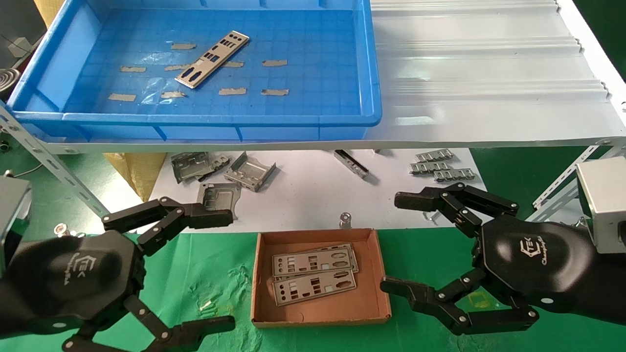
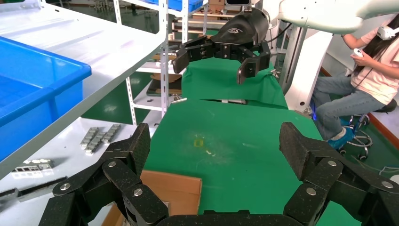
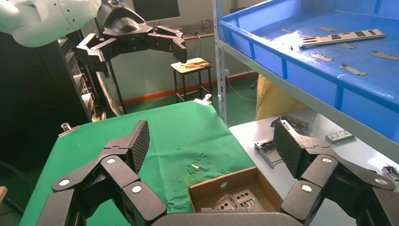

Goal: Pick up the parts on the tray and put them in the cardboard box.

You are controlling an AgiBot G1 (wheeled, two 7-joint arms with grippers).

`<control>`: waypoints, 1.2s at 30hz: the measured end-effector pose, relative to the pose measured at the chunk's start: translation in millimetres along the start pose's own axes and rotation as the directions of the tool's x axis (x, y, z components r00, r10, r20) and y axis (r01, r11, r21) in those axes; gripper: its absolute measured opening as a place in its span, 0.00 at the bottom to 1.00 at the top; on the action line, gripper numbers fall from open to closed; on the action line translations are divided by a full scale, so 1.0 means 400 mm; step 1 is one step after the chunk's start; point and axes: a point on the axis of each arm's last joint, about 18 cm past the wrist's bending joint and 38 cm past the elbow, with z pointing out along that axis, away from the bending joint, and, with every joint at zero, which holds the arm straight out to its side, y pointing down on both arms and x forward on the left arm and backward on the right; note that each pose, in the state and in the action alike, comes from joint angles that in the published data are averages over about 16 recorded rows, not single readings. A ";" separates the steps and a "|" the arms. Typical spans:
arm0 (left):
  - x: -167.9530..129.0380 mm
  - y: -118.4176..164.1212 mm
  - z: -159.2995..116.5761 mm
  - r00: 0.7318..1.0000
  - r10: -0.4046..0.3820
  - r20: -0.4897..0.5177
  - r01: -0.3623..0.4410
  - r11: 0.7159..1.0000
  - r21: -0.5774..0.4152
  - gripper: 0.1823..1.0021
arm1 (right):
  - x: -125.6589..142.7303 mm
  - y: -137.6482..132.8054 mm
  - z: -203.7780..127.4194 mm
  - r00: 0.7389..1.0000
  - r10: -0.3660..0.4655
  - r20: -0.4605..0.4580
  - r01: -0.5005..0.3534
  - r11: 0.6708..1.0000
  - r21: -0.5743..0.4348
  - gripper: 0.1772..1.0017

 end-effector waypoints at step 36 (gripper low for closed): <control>-0.179 -0.105 0.048 0.982 0.138 0.132 -0.130 0.989 -0.068 1.00 | 0.000 0.000 0.000 1.000 0.000 0.000 0.000 1.000 0.000 0.21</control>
